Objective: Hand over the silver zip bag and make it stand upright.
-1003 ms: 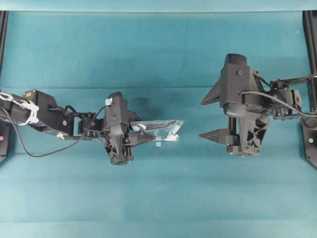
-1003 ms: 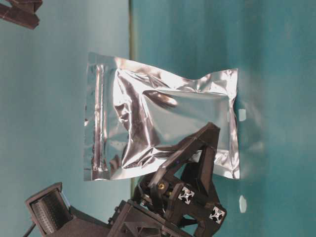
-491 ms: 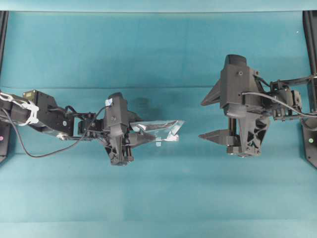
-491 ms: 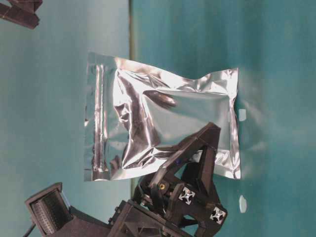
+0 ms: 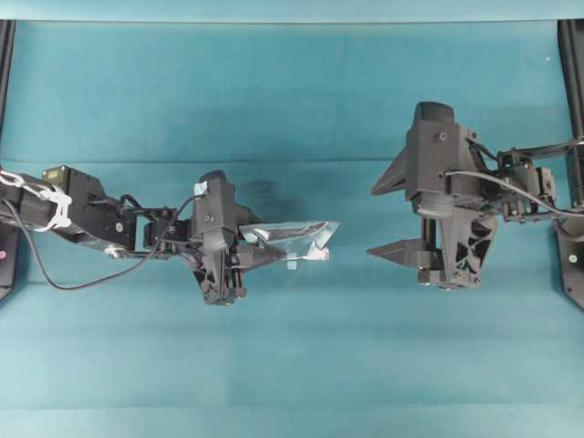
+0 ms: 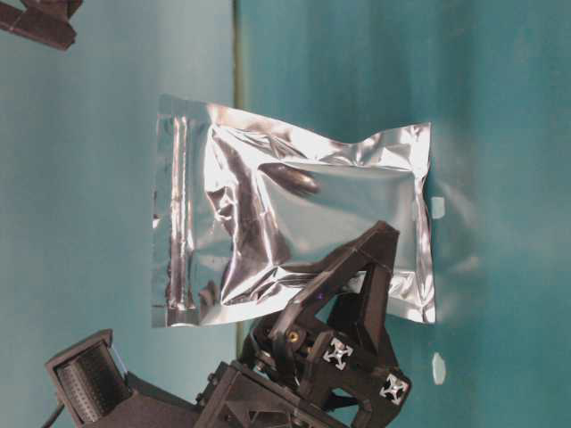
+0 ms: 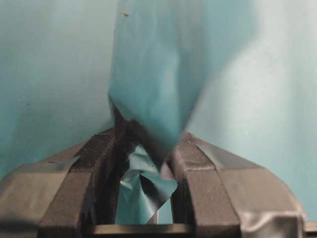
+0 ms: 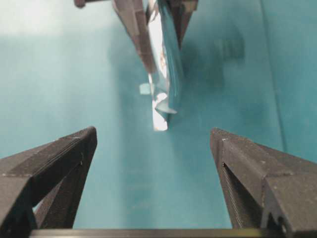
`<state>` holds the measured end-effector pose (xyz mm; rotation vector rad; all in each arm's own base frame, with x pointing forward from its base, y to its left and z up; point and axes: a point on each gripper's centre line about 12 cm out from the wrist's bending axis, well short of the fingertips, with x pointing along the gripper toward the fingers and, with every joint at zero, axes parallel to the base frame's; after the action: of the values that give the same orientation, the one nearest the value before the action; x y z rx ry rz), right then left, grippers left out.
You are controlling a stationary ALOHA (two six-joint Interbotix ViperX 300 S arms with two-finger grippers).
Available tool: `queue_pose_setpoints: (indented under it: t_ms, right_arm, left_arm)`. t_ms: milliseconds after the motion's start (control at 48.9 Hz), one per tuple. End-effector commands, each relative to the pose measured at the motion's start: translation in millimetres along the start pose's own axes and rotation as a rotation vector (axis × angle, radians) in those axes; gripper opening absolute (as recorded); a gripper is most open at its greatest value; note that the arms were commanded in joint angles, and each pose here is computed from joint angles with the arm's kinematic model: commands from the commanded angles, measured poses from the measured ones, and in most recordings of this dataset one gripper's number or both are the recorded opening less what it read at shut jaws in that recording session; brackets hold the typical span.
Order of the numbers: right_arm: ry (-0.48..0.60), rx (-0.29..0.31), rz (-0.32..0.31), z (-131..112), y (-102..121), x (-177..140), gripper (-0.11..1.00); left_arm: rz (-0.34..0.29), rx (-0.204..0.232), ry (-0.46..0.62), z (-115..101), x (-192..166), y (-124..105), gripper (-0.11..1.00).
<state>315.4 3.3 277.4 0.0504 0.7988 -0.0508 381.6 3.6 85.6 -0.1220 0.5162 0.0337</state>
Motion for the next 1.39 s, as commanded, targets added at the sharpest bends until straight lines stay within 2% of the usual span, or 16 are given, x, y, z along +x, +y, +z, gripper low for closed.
queue_pose_setpoints:
  t_ms: [0, 1371]
  right_arm:
    - [-0.027, 0.007, 0.004, 5.0, 1.1, -5.4, 0.91]
    - [-0.018, 0.008, 0.003, 1.6, 0.9, -3.9, 0.91]
  left_arm:
    - [-0.018, 0.013, -0.015, 4.2, 0.4, -7.2, 0.29]
    - [-0.022, 0.015, -0.014, 4.0, 0.4, -9.0, 0.29]
